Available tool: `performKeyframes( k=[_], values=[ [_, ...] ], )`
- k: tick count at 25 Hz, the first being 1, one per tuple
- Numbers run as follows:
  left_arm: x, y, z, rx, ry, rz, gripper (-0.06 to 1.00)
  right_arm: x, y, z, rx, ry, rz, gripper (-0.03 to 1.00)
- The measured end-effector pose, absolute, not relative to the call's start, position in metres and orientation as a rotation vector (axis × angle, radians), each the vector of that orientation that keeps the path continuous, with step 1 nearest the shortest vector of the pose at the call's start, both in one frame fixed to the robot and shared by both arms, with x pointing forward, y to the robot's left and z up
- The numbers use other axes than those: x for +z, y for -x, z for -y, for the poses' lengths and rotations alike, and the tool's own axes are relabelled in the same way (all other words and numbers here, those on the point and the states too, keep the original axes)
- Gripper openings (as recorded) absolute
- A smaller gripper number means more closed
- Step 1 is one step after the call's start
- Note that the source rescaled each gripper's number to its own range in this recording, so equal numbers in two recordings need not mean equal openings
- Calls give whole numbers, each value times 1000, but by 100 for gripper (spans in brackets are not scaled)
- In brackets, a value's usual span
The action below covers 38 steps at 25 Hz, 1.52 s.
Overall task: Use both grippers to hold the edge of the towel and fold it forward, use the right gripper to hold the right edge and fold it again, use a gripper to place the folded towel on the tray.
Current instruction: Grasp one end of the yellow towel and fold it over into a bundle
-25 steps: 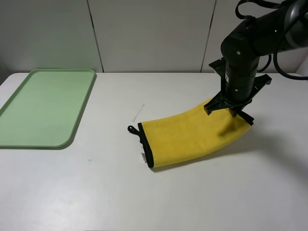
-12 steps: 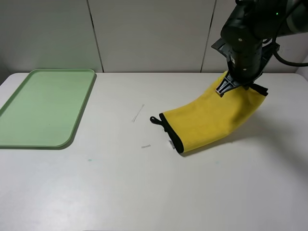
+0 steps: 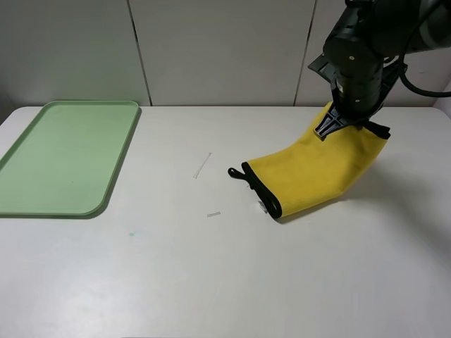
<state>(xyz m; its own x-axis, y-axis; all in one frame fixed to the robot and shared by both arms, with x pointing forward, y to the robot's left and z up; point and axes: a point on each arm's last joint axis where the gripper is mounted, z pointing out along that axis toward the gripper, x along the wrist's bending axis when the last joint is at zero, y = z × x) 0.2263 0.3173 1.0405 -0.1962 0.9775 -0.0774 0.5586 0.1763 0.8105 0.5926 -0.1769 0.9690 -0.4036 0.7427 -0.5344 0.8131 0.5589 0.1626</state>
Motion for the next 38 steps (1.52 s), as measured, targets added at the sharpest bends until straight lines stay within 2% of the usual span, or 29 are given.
performKeyframes(
  k=[16, 38],
  values=[
    [1041, -226, -317, 873, -1447, -1840, 98, 961, -571, 152, 43, -1561, -2476, 2],
    [1041, -226, -317, 873, -1447, -1840, 98, 963, -569, 127, 406, -1885, -2446, 2]
  ],
)
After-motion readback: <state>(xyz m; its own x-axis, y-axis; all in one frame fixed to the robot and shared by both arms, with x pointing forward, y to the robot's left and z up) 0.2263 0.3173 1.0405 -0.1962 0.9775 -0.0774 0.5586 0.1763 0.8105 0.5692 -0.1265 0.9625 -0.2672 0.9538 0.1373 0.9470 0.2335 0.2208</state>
